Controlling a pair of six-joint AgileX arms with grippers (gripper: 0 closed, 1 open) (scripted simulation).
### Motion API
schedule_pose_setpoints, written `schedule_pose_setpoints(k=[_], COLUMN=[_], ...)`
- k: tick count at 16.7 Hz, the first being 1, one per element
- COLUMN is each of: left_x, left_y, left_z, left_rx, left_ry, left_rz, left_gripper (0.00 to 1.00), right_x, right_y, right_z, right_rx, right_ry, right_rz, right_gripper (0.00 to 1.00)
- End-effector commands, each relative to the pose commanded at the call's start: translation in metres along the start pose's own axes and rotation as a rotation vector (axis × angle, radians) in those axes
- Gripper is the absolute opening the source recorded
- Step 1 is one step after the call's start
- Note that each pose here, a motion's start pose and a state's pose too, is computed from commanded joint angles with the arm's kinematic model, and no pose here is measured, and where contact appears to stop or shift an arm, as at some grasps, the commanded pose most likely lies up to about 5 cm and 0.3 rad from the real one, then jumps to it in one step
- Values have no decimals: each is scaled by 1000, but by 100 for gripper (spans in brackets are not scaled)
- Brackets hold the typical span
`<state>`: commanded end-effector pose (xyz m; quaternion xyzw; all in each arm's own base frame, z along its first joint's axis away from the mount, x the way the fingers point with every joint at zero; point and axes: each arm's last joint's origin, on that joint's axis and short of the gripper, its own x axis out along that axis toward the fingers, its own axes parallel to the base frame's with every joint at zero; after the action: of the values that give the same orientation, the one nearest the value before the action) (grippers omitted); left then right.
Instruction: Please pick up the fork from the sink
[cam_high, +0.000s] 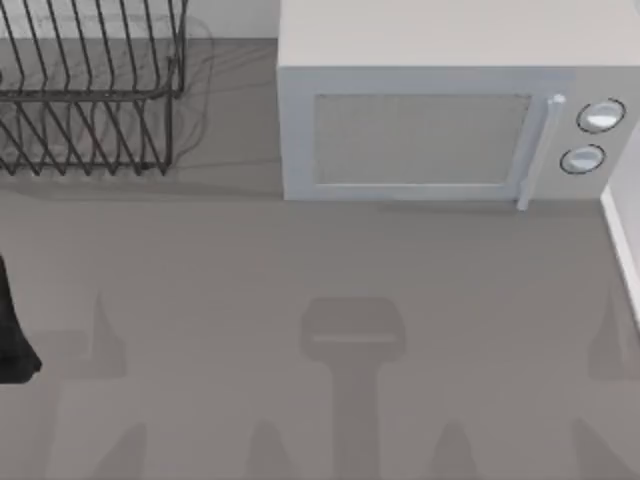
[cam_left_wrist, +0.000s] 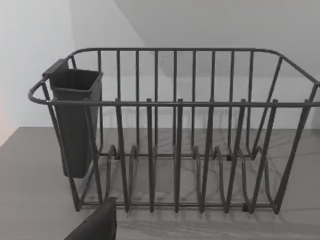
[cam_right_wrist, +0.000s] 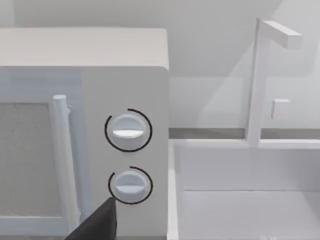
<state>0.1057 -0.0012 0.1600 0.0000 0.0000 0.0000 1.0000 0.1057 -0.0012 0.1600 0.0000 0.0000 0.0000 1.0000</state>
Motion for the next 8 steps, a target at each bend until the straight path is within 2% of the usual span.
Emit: schedule_pose_setpoints(k=[4, 8], left_x=[0, 0], left_y=[0, 0], left_z=[0, 0], left_rx=[0, 0], left_ry=[0, 0], left_rz=[0, 0], left_gripper=[100, 100], right_x=[0, 6], right_y=[0, -2], right_z=[5, 32], right_rx=[-3, -20], right_ry=[19, 136], right_rz=[-3, -21], right_gripper=[100, 100])
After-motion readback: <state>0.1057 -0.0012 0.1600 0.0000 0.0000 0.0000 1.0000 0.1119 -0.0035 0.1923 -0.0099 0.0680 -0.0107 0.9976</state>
